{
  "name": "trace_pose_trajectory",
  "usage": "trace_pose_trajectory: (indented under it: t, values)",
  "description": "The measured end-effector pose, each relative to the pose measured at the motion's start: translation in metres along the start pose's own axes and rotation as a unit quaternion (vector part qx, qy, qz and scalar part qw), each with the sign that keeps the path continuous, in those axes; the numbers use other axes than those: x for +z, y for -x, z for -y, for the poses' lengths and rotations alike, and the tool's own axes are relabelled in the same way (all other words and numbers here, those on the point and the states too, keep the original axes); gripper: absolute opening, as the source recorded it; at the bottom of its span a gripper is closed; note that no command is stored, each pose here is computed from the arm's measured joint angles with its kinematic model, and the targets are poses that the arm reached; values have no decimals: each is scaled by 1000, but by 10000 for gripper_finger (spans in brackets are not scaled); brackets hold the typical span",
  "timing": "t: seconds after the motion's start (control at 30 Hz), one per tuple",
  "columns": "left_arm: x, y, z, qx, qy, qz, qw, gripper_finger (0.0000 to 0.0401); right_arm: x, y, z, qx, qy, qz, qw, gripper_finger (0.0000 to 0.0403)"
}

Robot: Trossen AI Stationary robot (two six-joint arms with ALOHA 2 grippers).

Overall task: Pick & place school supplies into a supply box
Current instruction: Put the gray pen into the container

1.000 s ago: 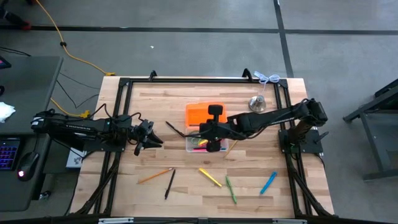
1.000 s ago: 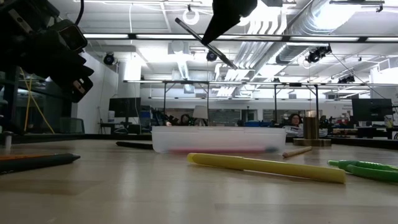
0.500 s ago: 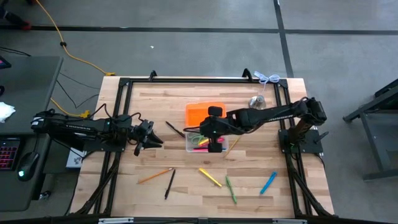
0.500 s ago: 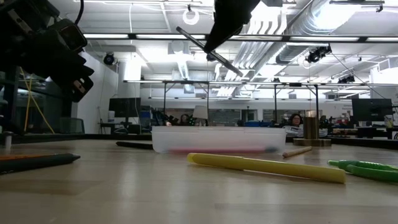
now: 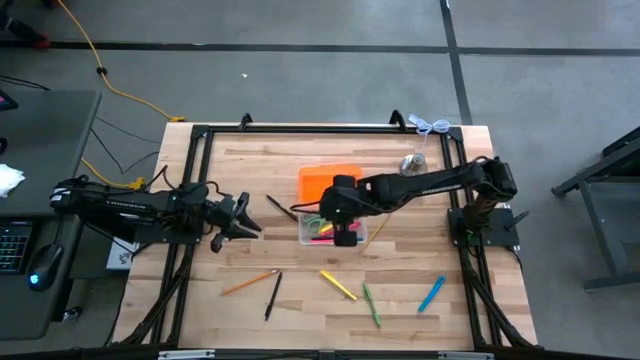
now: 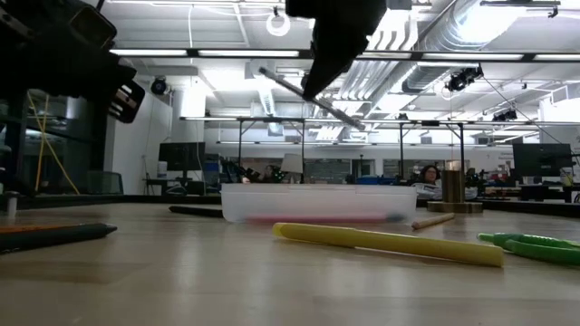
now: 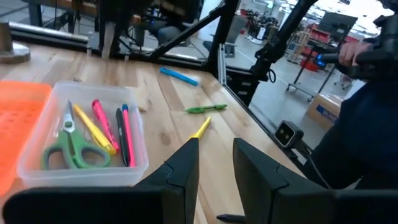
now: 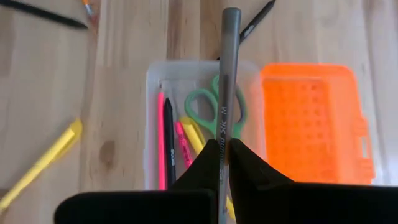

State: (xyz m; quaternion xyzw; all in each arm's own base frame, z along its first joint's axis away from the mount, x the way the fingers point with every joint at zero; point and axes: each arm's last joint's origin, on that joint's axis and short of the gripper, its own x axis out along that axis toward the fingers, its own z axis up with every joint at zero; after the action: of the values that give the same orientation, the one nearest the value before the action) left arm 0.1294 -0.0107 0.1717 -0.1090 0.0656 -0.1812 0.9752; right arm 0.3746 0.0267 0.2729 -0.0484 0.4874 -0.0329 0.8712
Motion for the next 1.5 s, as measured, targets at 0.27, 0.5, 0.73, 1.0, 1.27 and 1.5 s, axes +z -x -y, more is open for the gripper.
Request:
trace_pose_trajectory:
  t: [0.27,0.5,0.73,1.0,1.27,1.5]
  values:
    - [0,0,-2,44,-8,8,999,129,-4,-25,3,0,-2,-38,999,0]
    - [-3,0,-5,78,-2,-5,997,129,-8,-43,8,16,-5,-62,998,0]
    - [-4,0,-5,79,-3,-8,997,129,-12,-59,9,28,1,-84,996,0]
    - [-4,0,-5,80,-5,-9,997,129,-14,-65,9,31,9,-91,995,0]
    - [-4,0,-5,80,-5,-9,997,129,-14,-66,10,35,6,-91,995,0]
    - [-4,0,-5,80,-5,-8,997,129,-14,-66,10,35,6,-91,995,0]
